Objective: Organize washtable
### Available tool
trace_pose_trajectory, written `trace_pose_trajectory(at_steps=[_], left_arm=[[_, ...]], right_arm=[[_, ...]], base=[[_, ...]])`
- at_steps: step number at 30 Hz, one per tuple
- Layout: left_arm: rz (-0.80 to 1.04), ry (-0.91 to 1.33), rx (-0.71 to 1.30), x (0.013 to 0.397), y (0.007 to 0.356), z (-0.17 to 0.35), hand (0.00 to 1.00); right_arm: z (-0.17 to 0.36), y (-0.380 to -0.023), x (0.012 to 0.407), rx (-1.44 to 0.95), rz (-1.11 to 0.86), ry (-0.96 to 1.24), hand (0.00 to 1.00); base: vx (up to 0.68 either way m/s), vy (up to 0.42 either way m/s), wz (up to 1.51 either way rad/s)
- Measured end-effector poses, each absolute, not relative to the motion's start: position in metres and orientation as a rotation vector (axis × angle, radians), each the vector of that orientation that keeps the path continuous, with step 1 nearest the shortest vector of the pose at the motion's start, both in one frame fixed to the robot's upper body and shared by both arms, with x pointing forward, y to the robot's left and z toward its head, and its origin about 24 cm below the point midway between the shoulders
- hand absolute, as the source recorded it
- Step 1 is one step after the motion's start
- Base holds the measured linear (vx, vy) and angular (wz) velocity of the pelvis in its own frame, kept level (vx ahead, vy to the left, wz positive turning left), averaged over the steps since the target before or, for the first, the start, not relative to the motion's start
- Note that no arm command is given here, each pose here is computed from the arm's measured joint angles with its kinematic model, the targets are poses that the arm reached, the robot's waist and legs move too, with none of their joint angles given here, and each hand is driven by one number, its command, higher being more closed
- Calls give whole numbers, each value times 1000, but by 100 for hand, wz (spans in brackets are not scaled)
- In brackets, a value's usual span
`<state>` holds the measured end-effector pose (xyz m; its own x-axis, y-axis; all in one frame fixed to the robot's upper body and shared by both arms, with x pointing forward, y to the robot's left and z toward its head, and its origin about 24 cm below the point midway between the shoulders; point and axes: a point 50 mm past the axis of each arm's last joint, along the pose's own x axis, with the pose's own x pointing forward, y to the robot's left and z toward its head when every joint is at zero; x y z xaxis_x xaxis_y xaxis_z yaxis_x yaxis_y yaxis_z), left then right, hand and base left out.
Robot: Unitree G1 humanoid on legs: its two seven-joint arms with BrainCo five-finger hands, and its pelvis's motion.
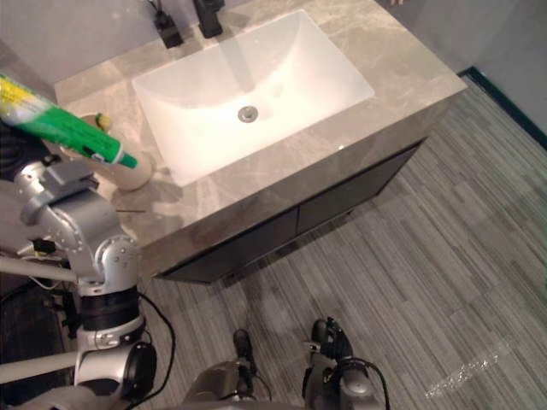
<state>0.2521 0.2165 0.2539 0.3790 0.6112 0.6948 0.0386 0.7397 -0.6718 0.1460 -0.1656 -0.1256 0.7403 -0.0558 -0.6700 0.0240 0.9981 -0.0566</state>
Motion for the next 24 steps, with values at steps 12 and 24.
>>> trace_pose_trajectory(at_steps=[12, 24], left_arm=[[484, -1282, -598, 232, 239, 275, 100], [606, -1340, -521, 223, 251, 282, 100]], right_arm=[[-126, -164, 146, -41, -26, 739, 0], [-126, -164, 146, -41, -23, 740, 0]], base=[[-15, -1, 0], [0, 0, 0]])
